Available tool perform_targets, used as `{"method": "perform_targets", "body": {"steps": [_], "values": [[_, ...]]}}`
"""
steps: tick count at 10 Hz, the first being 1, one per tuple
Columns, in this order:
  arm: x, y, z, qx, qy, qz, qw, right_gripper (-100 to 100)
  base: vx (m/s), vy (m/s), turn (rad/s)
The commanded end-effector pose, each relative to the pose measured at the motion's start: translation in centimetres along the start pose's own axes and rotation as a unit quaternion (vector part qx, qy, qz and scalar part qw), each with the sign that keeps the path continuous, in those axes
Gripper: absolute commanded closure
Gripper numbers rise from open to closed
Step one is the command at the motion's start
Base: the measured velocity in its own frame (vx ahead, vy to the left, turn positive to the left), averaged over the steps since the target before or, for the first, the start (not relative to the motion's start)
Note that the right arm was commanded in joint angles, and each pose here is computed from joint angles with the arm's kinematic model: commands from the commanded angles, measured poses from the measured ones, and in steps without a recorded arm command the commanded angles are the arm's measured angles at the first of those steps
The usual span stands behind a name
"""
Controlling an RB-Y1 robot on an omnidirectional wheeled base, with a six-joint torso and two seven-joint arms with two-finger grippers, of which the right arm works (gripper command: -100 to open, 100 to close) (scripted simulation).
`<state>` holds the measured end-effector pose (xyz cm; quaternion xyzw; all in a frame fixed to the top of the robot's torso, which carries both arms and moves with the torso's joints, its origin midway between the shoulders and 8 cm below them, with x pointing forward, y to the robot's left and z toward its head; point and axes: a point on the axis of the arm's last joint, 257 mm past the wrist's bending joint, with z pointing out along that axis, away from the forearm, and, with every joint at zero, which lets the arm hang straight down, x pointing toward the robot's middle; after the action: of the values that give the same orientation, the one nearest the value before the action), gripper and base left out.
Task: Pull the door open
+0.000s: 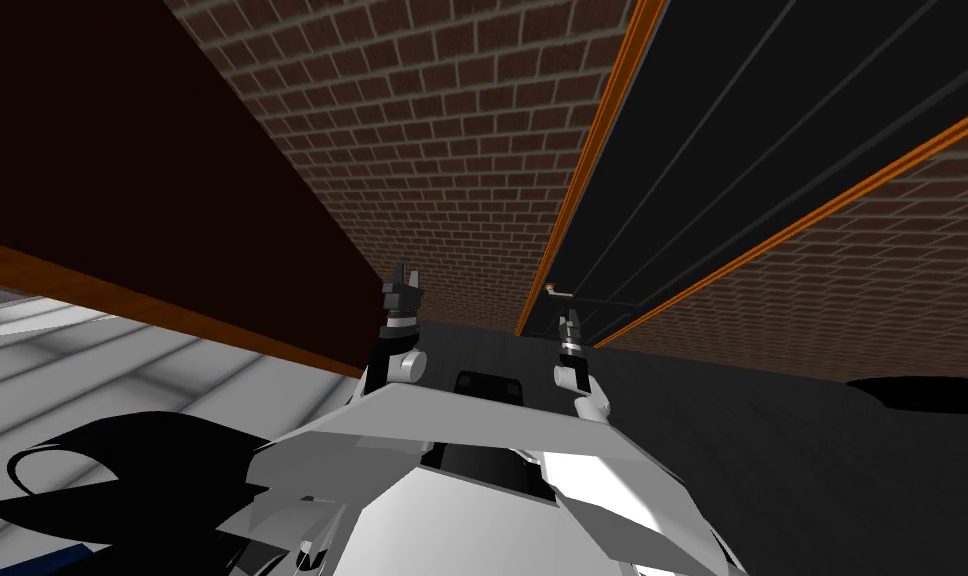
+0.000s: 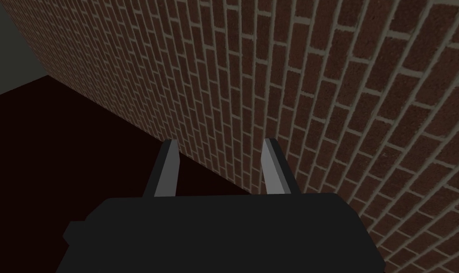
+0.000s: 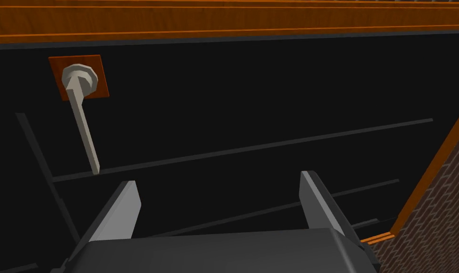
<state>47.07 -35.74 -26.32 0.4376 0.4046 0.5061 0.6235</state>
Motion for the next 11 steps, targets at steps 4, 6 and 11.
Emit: {"method": "perform_targets", "body": {"steps": [4, 6, 11], "values": [[-0.9, -3.0, -0.42, 0.031, -0.009, 0.008, 0.9995, -100, 0.033, -0.082, 0.127], [-1.2, -4.5, -1.01, 0.048, -0.013, 0.009, 0.9987, -100, 0.037, -0.089, 0.11], [-2.3, -7.6, -2.06, 0.084, -0.025, 0.015, 0.996, -100, 0.032, -0.083, 0.111]]}}
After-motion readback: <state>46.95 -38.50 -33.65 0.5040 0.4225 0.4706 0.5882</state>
